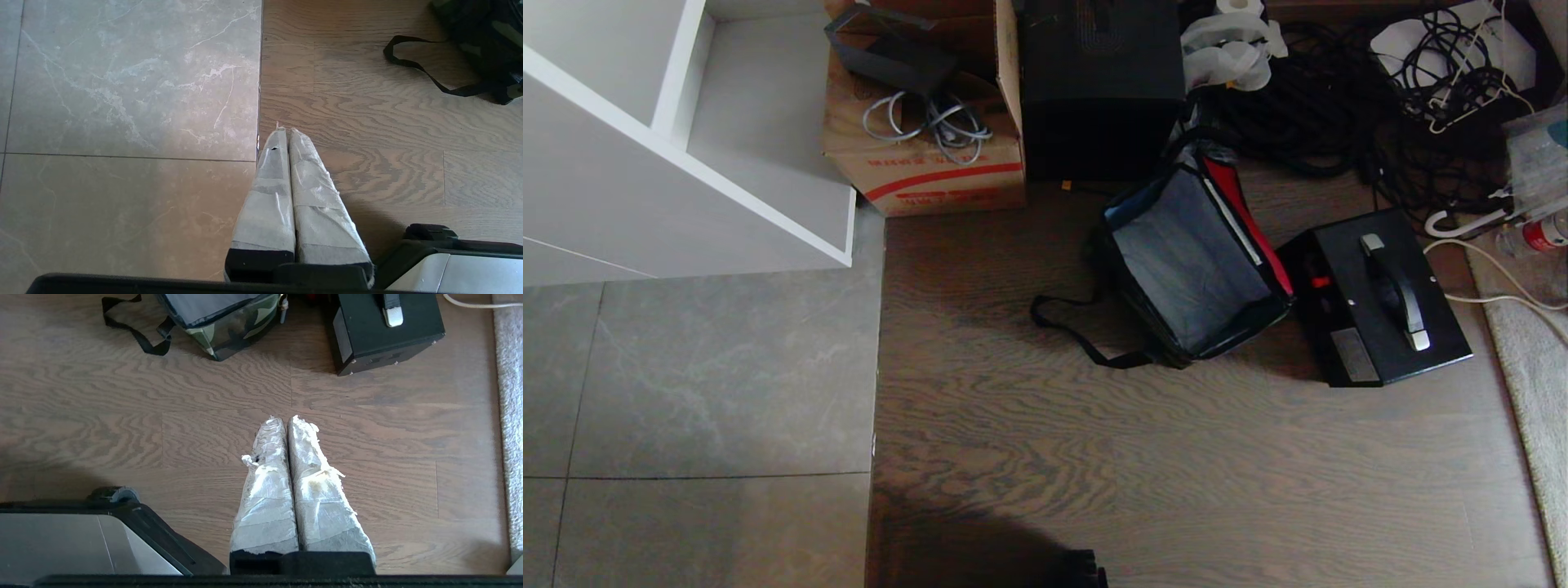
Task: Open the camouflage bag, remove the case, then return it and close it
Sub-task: Grip the handle again
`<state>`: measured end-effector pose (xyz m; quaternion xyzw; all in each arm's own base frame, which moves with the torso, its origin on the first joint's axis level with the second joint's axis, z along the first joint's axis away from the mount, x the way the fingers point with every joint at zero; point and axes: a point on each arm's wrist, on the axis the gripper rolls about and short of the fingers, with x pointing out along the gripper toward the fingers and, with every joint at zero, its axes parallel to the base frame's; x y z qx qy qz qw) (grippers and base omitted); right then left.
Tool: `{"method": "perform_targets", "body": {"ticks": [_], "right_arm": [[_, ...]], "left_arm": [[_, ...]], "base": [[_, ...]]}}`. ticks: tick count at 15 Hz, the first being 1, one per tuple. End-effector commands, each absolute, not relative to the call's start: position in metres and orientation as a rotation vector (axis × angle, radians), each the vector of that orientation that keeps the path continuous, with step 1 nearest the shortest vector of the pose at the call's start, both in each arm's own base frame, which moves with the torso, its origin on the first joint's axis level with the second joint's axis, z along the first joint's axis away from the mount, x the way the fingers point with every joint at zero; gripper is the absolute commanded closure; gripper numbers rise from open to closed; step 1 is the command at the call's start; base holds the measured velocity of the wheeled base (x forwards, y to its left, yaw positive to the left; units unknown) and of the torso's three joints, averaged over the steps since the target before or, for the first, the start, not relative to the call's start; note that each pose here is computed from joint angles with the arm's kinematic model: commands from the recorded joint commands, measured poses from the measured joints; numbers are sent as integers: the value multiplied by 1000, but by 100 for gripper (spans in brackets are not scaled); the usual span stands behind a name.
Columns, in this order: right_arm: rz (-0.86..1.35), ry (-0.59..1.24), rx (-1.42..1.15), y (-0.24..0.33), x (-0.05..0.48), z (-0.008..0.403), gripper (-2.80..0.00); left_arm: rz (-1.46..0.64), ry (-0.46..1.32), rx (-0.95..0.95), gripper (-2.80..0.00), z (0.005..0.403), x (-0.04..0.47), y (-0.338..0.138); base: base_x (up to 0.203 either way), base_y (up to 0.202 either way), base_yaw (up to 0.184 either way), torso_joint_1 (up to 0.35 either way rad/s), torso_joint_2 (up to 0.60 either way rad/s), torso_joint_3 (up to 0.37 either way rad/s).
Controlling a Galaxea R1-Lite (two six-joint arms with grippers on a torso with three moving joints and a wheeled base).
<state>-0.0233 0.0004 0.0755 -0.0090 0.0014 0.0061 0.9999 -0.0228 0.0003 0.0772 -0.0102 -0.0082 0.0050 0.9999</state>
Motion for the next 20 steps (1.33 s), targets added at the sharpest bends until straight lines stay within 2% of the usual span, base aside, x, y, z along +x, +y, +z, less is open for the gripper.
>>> {"method": "perform_targets", "body": {"ticks": [1,3,6,10,12,15,18,19,20], "right_arm": [[8,2,-13,0,-23,76,0],[6,-12,-9,0,-24,80,0],[8,-39,-10,0,-31,115,0],[7,270,20,0,0,152,0],[5,418,42,0,37,179,0],[2,594,73,1,121,212,0],[17,694,102,2,214,220,0],[33,731,112,2,244,214,-280],[46,756,118,1,271,206,-280]], "left_arm": [[11,-6,-22,0,74,-22,0],[11,-6,-22,0,74,-22,0],[11,-6,-22,0,74,-22,0],[11,-6,-22,0,74,-22,0],[11,-6,-22,0,74,-22,0],[12,-6,-22,0,74,-22,0],[12,-6,-22,0,74,-22,0],[11,-8,-22,0,75,-22,0],[11,-8,-22,0,75,-22,0]], "base": [[0,0,0,0,0,0],[0,0,0,0,0,0],[0,0,0,0,0,0],[0,0,0,0,0,0],[0,0,0,0,0,0],[0,0,0,0,0,0],[0,0,0,0,0,0],[0,0,0,0,0,0],[0,0,0,0,0,0]]}}
